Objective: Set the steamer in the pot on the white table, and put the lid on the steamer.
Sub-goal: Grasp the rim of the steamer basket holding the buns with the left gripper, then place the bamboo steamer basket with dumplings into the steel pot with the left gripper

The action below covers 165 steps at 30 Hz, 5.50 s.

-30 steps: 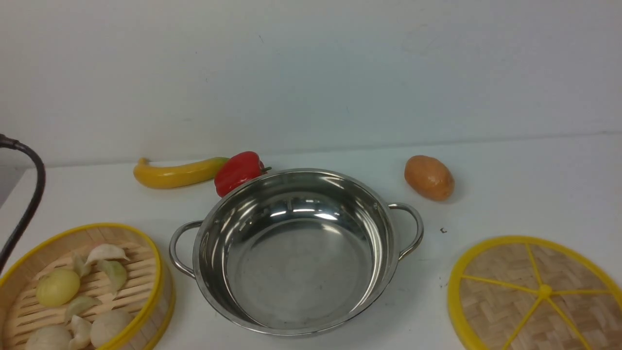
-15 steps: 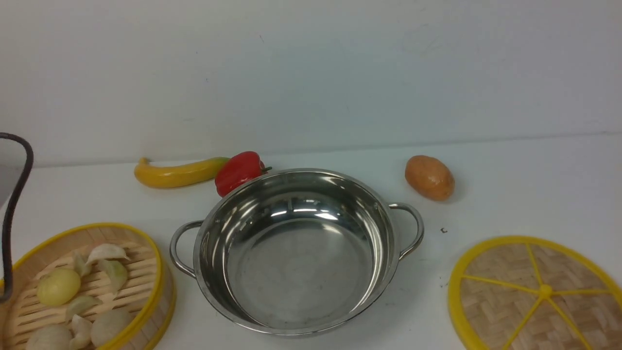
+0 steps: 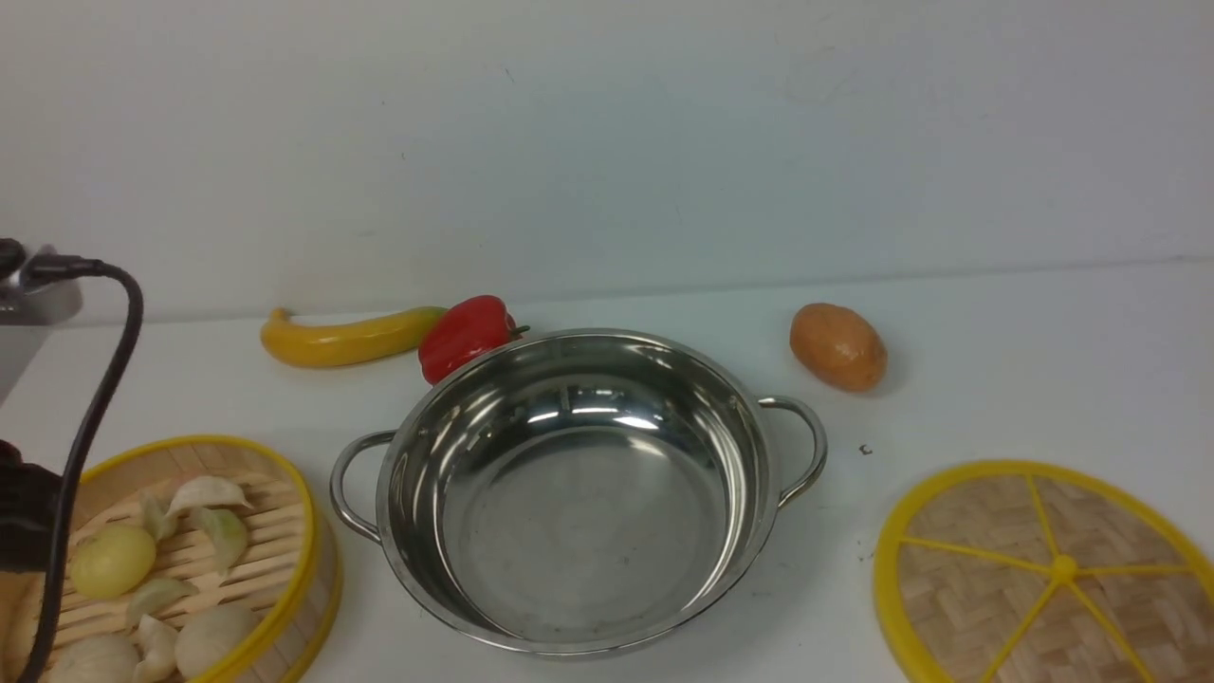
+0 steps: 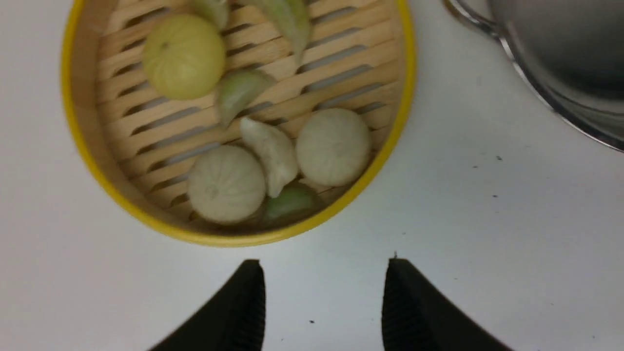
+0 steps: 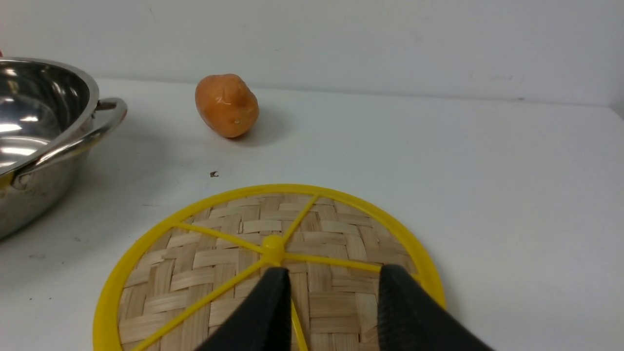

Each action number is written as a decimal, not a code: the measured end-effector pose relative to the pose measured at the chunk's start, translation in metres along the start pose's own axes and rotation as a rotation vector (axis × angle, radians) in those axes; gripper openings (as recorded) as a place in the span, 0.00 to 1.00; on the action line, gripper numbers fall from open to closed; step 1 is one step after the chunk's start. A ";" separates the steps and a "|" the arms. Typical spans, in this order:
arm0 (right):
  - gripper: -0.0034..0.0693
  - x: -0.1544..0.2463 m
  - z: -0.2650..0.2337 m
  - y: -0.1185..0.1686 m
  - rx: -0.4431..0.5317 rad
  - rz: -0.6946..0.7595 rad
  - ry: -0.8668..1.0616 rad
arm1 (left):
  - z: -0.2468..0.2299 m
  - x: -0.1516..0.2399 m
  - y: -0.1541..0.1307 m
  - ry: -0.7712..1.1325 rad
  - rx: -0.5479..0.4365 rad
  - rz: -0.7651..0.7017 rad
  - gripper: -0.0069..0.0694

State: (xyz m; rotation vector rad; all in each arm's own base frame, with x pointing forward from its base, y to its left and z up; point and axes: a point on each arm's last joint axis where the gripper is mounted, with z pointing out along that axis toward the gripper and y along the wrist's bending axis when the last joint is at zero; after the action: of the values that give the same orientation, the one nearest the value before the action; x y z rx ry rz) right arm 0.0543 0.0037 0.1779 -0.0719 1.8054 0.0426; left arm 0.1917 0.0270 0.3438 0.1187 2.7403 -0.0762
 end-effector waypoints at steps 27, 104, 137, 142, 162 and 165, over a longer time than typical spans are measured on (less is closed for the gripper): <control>0.38 0.000 0.000 0.000 0.000 0.000 0.000 | 0.019 -0.005 0.068 0.127 -0.480 -0.105 0.50; 0.38 0.000 0.000 0.000 0.000 0.000 0.000 | 0.174 -0.019 0.180 0.265 0.022 -0.332 0.61; 0.38 0.000 0.000 0.000 0.000 0.000 0.000 | 0.171 -0.043 0.190 0.249 0.092 -0.311 0.13; 0.38 0.000 0.000 0.000 0.000 0.000 0.000 | 0.160 -0.051 0.192 0.252 0.102 -0.317 0.13; 0.38 0.000 0.000 0.000 0.000 0.000 0.000 | 0.121 -0.149 0.115 0.069 0.048 -0.078 0.13; 0.38 0.000 0.000 0.000 0.000 0.000 0.000 | 0.118 -0.158 0.100 0.061 0.057 -0.047 0.13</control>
State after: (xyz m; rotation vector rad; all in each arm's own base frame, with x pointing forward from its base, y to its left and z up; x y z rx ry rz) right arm 0.0543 0.0037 0.1779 -0.0719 1.8054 0.0426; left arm 0.3917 0.1070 0.2926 0.0739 2.8030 -0.1670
